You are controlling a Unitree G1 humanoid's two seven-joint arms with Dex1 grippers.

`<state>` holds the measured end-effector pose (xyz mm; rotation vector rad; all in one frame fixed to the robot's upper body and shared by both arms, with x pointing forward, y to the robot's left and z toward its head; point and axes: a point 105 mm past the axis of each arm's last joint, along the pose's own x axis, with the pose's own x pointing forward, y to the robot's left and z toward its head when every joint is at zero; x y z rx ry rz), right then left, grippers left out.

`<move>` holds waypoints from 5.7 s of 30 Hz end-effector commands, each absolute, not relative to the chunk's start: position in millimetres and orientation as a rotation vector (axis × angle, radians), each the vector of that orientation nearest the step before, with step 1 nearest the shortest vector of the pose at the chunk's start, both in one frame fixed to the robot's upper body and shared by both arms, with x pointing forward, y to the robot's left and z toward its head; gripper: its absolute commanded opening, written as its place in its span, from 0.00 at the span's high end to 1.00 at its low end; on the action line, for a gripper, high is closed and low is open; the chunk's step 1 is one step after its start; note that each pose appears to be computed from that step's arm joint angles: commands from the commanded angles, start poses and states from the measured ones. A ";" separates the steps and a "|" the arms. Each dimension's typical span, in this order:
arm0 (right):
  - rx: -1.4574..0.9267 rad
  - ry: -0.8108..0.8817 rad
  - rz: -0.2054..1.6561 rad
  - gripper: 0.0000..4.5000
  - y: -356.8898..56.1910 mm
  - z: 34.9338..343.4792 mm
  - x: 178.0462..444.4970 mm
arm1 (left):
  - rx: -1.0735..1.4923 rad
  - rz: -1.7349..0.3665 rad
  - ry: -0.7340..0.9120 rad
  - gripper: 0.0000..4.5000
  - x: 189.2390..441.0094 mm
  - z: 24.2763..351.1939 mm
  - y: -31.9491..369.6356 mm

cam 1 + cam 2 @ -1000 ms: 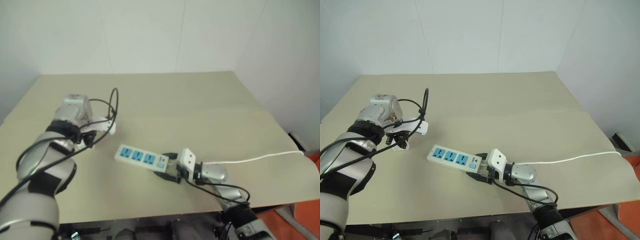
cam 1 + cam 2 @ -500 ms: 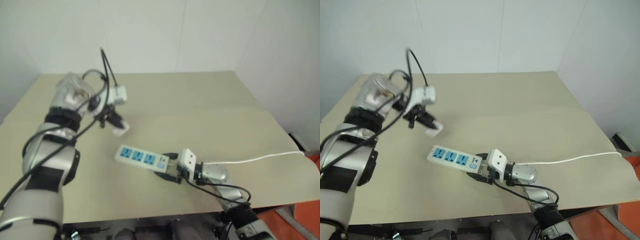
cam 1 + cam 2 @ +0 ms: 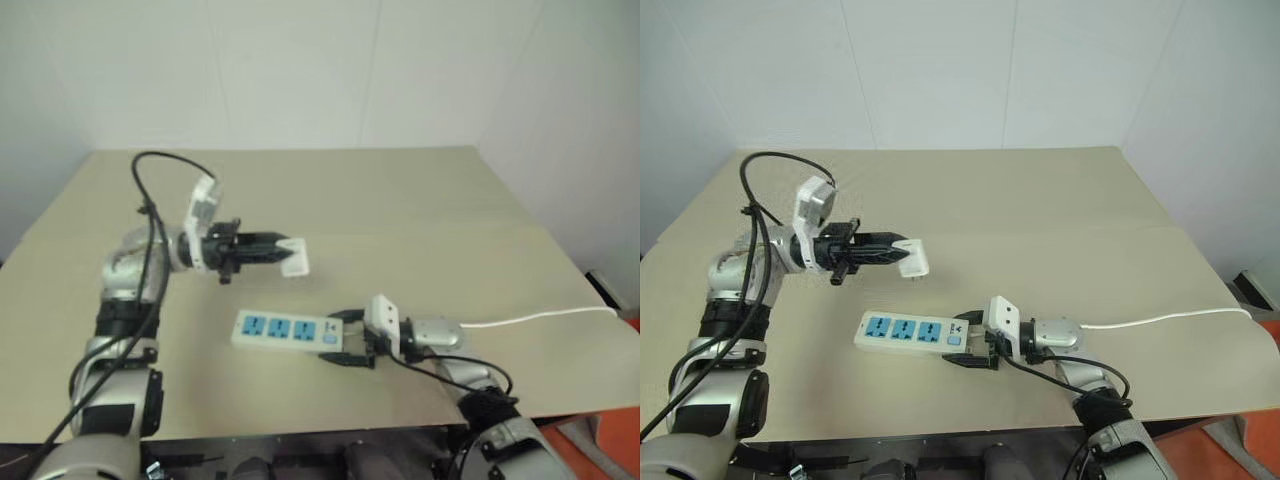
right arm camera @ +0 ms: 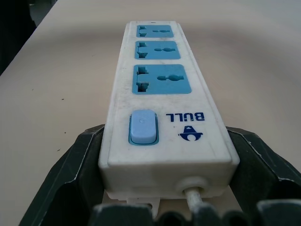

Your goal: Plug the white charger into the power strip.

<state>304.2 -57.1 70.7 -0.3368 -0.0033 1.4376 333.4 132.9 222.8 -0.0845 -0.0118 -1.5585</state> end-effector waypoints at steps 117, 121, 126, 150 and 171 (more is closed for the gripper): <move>-0.450 0.100 1.445 0.24 -61.1 23.8 294.6 | 0.319 -1.566 0.218 0.78 299.6 89.4 134.2; -0.451 0.100 1.441 0.24 -61.1 23.6 295.3 | 0.295 -1.569 0.196 0.50 300.9 94.0 133.8; -0.451 0.101 1.440 0.24 -62.0 22.8 294.9 | 0.322 -1.572 0.166 0.15 301.1 96.2 134.6; -0.419 0.065 1.369 0.01 -85.9 54.3 310.8 | 0.358 -1.333 0.035 0.00 286.4 172.7 204.9; -0.660 0.153 1.147 0.01 -213.1 144.9 246.9 | 0.408 -1.130 0.165 0.00 257.7 145.9 243.5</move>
